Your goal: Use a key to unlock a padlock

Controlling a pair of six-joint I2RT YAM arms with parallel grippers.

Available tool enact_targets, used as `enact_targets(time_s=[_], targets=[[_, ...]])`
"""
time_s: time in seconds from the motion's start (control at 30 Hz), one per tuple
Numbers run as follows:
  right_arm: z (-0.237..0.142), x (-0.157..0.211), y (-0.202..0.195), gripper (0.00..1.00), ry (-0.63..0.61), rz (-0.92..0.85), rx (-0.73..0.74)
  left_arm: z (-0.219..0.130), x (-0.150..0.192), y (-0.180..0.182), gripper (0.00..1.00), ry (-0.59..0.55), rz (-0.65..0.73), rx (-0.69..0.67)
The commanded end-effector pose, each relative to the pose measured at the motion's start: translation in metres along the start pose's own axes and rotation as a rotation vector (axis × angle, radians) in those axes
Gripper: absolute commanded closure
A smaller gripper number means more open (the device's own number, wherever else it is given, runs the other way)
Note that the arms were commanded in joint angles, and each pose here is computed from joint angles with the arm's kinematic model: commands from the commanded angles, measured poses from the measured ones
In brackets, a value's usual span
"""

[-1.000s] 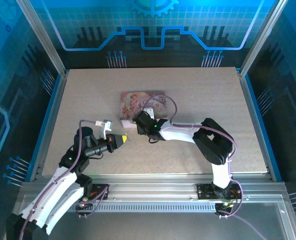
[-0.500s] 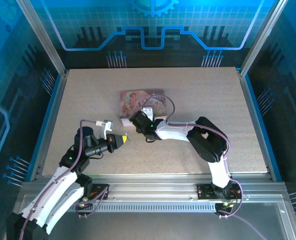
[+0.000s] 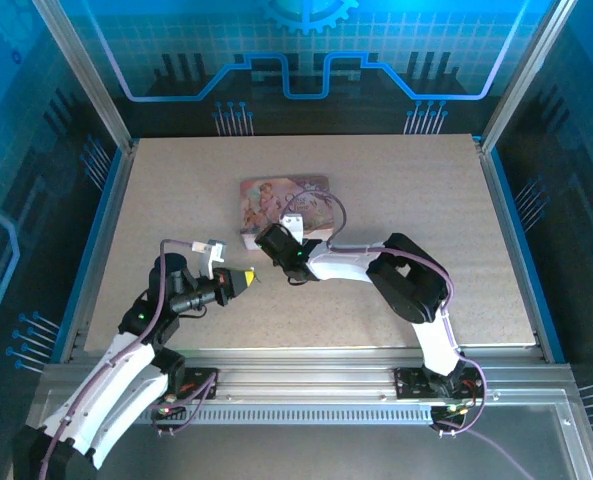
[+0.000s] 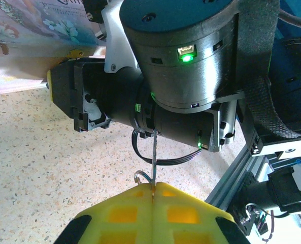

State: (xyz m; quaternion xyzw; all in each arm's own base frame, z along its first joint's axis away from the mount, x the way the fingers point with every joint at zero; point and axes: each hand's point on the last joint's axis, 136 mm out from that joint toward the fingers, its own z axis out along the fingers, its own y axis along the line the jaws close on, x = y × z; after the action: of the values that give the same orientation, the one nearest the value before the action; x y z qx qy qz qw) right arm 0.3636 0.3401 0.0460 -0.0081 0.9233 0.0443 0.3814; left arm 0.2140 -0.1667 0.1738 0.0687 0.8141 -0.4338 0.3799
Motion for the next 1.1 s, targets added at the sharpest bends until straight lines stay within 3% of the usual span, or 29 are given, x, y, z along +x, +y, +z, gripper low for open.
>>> enact_targets(time_s=[0.0, 0.43, 0.73, 1.07], targets=[[-0.015, -0.013, 0.001, 0.92, -0.029, 0.004, -0.008, 0.0, 0.005, 0.003, 1.0, 0.005, 0.022, 0.001], [-0.052, -0.023, 0.009, 1.0, 0.181, -0.004, -0.192, 0.018, 0.011, 0.012, 1.0, 0.002, 0.088, 0.036], [-0.07, -0.034, 0.021, 1.0, 0.306, 0.106, -0.367, 0.038, 0.011, 0.022, 1.0, -0.028, 0.204, 0.016], [-0.077, -0.04, 0.032, 1.0, 0.389, 0.256, -0.545, 0.059, 0.016, 0.04, 1.0, -0.066, 0.231, 0.035]])
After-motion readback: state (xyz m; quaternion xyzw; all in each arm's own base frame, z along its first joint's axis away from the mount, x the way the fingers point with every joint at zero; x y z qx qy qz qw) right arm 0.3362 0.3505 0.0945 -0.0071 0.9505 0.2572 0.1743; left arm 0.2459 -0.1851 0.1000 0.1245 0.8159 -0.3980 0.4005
